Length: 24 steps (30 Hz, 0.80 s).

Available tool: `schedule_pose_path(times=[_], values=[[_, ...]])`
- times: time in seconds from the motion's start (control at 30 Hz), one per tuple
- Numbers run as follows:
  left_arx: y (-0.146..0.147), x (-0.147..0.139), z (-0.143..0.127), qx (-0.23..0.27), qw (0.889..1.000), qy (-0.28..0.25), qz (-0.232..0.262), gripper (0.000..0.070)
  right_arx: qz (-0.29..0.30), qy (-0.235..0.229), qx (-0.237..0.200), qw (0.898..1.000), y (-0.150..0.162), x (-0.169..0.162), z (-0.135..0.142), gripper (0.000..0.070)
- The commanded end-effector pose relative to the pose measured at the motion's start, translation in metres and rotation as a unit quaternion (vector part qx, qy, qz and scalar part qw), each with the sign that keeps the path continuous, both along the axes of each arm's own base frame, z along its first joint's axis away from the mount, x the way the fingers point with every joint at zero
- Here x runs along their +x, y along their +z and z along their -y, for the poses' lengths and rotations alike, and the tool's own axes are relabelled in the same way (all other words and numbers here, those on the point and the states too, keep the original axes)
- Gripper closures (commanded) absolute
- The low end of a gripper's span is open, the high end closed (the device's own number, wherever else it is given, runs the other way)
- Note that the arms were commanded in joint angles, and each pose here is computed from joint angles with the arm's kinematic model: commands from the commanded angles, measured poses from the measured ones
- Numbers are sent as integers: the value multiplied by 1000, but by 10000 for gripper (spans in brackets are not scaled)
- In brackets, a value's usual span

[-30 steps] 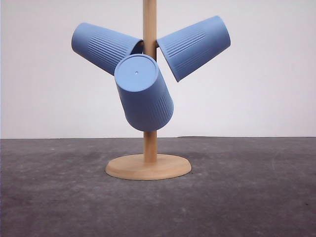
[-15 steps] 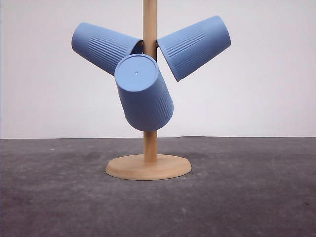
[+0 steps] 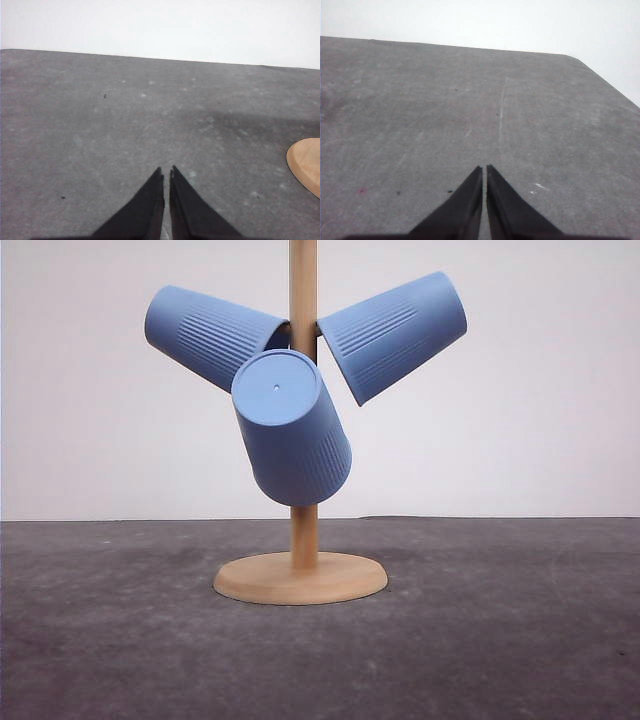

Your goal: Place three cups

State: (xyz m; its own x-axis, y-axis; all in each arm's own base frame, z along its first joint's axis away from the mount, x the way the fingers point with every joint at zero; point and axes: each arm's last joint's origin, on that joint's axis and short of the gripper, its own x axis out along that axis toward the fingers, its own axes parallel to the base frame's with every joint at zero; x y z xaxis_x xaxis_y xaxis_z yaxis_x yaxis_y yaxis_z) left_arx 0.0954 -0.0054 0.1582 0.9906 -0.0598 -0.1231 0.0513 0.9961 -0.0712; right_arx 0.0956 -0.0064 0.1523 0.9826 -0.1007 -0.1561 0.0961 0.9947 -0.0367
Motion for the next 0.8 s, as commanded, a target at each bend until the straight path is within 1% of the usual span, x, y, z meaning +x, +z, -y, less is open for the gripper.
schedule_pose_path(times=[0.0,0.77], values=[[-4,1,0,-2,1000,-1,-1,700,5,-1,5,1000,0,0,0,688],[-4,1,0,-2,1000,-1,-1,700,5,-1,5,1000,0,0,0,687]])
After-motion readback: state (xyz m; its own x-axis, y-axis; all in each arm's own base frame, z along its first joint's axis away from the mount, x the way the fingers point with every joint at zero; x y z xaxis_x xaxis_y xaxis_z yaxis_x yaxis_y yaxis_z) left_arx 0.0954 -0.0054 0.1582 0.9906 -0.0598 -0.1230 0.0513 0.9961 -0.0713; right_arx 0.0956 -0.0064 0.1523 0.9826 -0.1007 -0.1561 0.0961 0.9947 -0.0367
